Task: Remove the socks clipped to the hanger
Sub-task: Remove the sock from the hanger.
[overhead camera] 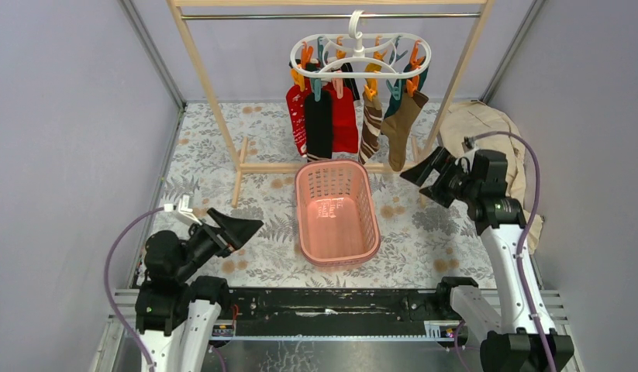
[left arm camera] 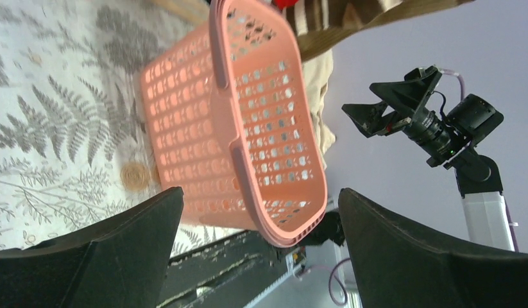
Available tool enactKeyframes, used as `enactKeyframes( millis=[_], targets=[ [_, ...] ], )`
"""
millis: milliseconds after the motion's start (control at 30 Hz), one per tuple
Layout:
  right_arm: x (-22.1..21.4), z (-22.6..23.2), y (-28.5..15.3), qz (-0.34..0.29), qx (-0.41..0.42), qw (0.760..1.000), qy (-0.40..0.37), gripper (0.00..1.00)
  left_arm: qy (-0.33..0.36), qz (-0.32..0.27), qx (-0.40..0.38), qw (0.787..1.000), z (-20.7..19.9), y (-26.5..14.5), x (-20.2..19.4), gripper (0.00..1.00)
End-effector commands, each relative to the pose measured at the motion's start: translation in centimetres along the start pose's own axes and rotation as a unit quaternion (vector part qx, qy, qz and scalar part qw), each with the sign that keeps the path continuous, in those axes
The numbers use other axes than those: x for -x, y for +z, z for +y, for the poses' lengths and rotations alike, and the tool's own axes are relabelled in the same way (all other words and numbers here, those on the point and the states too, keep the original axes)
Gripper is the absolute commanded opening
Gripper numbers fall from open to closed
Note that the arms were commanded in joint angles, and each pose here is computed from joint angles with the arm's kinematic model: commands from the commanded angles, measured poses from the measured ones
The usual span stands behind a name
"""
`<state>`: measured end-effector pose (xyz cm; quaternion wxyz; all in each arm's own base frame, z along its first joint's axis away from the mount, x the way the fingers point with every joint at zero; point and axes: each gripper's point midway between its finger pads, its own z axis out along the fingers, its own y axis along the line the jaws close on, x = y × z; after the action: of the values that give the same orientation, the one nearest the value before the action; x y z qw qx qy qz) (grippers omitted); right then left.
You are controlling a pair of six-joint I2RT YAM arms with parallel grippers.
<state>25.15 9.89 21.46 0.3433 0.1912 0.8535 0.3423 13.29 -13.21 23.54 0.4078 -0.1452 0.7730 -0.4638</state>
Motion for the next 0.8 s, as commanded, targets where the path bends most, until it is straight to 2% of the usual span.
enactKeyframes(
  millis=[0, 133, 267, 533, 767],
  targets=[
    [4.0, 6.4, -1.8, -0.034, 0.086, 0.996, -0.017, 1.0, 0.02, -0.08, 0.019, 0.996, -1.1, -1.7, 2.7, 0.99],
    [6.1, 7.8, -3.5, -0.08, 0.076, 0.993, -0.034, 1.0, 0.016, -0.104, 0.02, 0.994, -2.6, -2.1, 4.4, 0.99],
    [6.9, 7.4, -5.7, -0.132, 0.046, 0.989, -0.053, 1.0, 0.023, -0.116, -0.016, 0.993, -5.4, -1.2, 6.8, 0.99],
    [2.3, 4.9, -7.4, -0.124, 0.039, 0.989, -0.077, 1.0, 0.063, -0.061, -0.019, 0.996, -9.7, 1.5, 10.9, 0.99],
    [2.9, 2.8, -6.3, -0.154, 0.013, 0.984, -0.084, 1.0, 0.085, -0.072, -0.027, 0.993, -11.4, 2.4, 13.2, 0.99]
  ],
)
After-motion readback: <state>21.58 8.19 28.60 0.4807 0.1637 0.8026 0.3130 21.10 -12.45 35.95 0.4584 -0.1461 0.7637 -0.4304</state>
